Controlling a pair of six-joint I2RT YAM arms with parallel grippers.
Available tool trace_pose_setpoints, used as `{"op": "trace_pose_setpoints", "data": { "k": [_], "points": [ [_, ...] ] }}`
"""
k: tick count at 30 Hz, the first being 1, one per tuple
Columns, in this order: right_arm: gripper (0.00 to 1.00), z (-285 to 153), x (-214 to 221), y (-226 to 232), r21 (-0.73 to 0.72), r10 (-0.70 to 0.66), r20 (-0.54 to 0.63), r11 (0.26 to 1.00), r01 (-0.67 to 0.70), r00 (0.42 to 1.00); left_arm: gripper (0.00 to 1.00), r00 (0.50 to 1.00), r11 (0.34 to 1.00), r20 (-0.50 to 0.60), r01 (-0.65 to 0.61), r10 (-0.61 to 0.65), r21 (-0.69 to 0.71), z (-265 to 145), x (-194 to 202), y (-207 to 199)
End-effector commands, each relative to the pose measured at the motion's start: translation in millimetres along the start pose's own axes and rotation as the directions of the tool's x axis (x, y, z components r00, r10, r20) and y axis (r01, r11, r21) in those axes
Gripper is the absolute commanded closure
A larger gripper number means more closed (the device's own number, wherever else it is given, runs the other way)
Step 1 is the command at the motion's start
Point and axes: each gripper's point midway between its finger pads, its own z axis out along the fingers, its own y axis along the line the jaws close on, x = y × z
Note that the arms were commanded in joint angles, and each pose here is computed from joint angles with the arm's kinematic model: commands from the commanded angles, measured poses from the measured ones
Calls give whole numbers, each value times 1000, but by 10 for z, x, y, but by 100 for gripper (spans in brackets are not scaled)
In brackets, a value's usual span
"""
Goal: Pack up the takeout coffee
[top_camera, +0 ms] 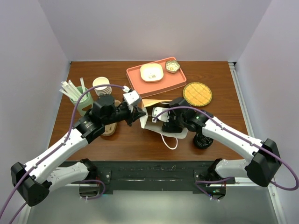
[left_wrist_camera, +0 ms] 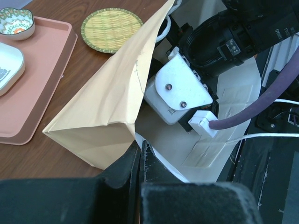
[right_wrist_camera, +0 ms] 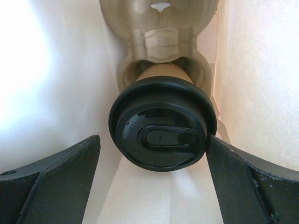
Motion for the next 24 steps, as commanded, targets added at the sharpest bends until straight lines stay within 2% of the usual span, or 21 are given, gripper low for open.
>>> {"op": "trace_pose_setpoints", "data": {
  "k": [1, 14, 24],
  "points": [
    [1, -185, -86, -164, 39, 9, 31, 999, -10, 999, 100, 998, 999, 66, -21, 23, -26, -35, -336, 45],
    [1, -211, -174, -242, 47, 38, 48, 998, -40, 998, 100, 999, 999, 22, 25, -24, -47, -27, -316, 82],
    [1, -231, -294, -228, 0, 48, 80, 999, -48, 996, 100, 998, 994, -9, 66, -67, -88, -31, -332, 136]
  ]
}}
